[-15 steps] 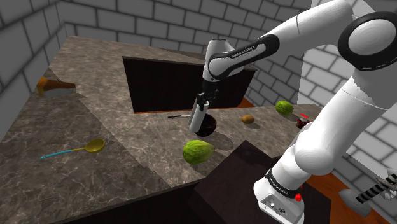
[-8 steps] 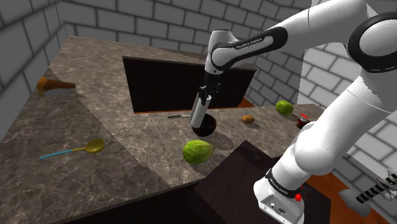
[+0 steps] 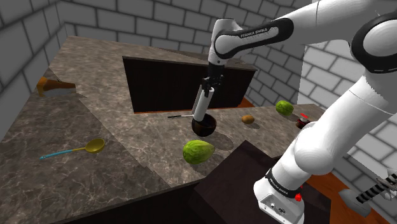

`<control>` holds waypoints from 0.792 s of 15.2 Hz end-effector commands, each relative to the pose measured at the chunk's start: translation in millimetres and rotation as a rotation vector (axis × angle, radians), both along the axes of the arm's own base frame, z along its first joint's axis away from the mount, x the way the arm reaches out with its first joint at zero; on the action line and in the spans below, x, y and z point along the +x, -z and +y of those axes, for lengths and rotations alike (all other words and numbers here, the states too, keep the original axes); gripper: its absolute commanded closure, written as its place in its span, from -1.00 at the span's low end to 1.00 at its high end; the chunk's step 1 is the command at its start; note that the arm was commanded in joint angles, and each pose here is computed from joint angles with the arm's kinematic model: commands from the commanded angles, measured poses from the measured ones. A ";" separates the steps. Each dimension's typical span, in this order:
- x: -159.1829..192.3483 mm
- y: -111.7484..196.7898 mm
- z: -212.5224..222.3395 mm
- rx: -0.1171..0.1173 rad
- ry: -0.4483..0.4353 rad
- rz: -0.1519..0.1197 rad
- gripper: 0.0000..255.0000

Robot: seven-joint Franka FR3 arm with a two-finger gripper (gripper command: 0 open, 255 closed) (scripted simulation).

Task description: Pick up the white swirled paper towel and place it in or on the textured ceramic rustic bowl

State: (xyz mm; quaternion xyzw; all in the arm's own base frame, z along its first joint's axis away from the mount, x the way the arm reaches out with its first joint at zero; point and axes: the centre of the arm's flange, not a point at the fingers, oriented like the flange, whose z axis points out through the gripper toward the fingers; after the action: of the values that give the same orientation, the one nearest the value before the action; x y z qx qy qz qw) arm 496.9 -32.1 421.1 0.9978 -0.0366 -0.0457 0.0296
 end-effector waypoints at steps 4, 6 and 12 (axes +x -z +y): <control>14.7 -30.0 -52.1 0.000 0.000 0.001 1.00; 21.3 -42.6 -74.4 0.000 0.000 0.001 1.00; 40.7 -79.1 -139.0 0.000 0.000 0.001 1.00</control>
State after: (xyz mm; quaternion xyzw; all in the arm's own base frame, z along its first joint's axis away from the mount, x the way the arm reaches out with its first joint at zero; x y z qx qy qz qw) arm 534.6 -161.1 494.7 0.9978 -0.0371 -0.0456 0.0296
